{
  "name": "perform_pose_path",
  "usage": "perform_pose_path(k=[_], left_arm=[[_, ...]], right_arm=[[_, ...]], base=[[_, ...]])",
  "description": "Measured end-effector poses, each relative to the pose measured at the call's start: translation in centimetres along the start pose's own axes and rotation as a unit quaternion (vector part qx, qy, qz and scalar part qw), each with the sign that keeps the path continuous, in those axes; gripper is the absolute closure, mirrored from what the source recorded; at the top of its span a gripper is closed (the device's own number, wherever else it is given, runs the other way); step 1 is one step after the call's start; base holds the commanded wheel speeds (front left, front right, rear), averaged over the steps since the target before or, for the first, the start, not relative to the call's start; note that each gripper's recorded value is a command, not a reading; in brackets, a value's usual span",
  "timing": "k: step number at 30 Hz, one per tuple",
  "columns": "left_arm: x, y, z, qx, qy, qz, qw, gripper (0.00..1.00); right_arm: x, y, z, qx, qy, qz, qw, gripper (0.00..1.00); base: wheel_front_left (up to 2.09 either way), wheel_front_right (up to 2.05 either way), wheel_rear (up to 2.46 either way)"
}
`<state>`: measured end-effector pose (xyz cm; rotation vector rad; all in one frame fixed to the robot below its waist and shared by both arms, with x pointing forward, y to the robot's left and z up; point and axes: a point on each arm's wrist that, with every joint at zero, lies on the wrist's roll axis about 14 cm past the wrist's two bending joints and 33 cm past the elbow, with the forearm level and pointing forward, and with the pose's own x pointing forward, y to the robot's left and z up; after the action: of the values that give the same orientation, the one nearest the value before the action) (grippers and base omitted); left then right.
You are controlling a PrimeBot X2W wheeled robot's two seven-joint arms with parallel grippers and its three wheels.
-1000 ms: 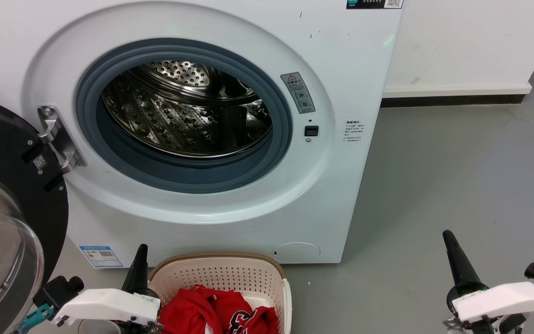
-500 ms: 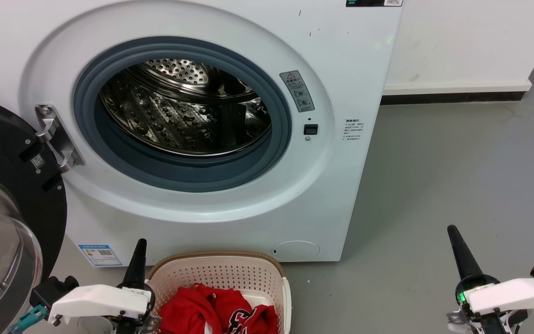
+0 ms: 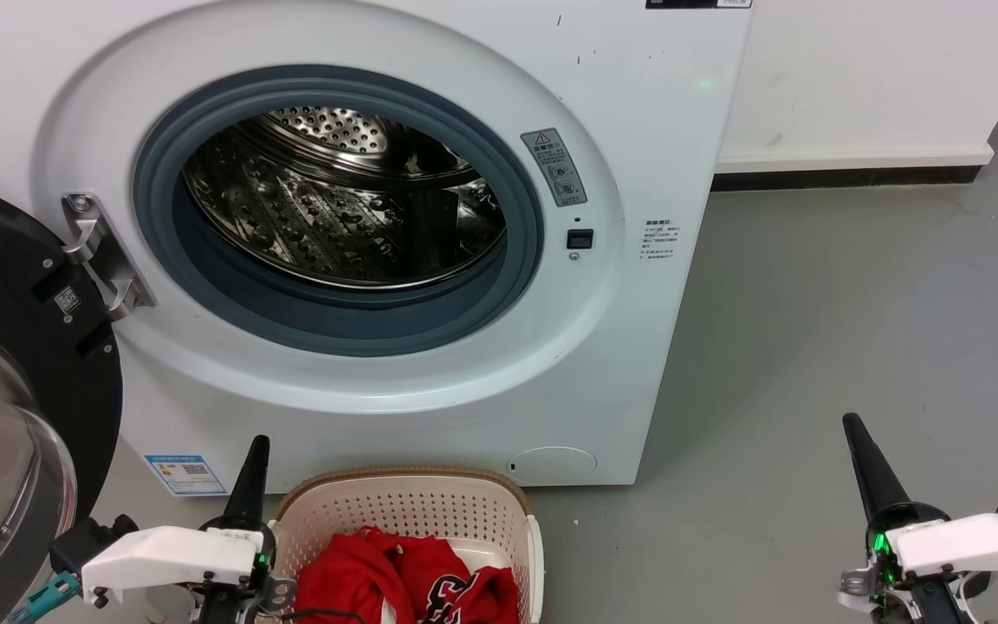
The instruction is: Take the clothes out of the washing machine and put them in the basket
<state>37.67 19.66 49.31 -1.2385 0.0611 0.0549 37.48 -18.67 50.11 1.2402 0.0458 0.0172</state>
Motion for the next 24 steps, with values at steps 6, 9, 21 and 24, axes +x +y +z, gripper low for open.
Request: perform_pose_path(k=[6, 9, 21, 24], left_arm=[[0.12, -0.12, 0.01, -0.027, 0.002, -0.004, 1.0, 1.0], [0.16, -0.09, 0.04, -0.041, 0.002, -0.005, 0.999, 1.0], [0.56, -0.57, 0.35, -0.09, 0.0, -0.017, 0.996, 1.0], [0.59, -0.56, 0.41, -0.102, 0.0, -0.019, 0.995, 1.0]], right_arm=[[0.25, 0.09, 0.3, 0.027, -0.004, 0.002, 1.0, 1.0], [0.4, 0.15, 0.43, 0.039, -0.006, 0.003, 0.999, 1.0], [0.62, -0.14, 0.79, 0.088, -0.011, 0.0, 0.996, 1.0], [0.78, -0.01, 0.9, 0.1, -0.013, 0.002, 0.995, 1.0]], base=[[0.0, 0.0, 0.0], [0.0, 0.0, 0.0], [0.0, 0.0, 0.0], [0.0, 0.0, 0.0]])
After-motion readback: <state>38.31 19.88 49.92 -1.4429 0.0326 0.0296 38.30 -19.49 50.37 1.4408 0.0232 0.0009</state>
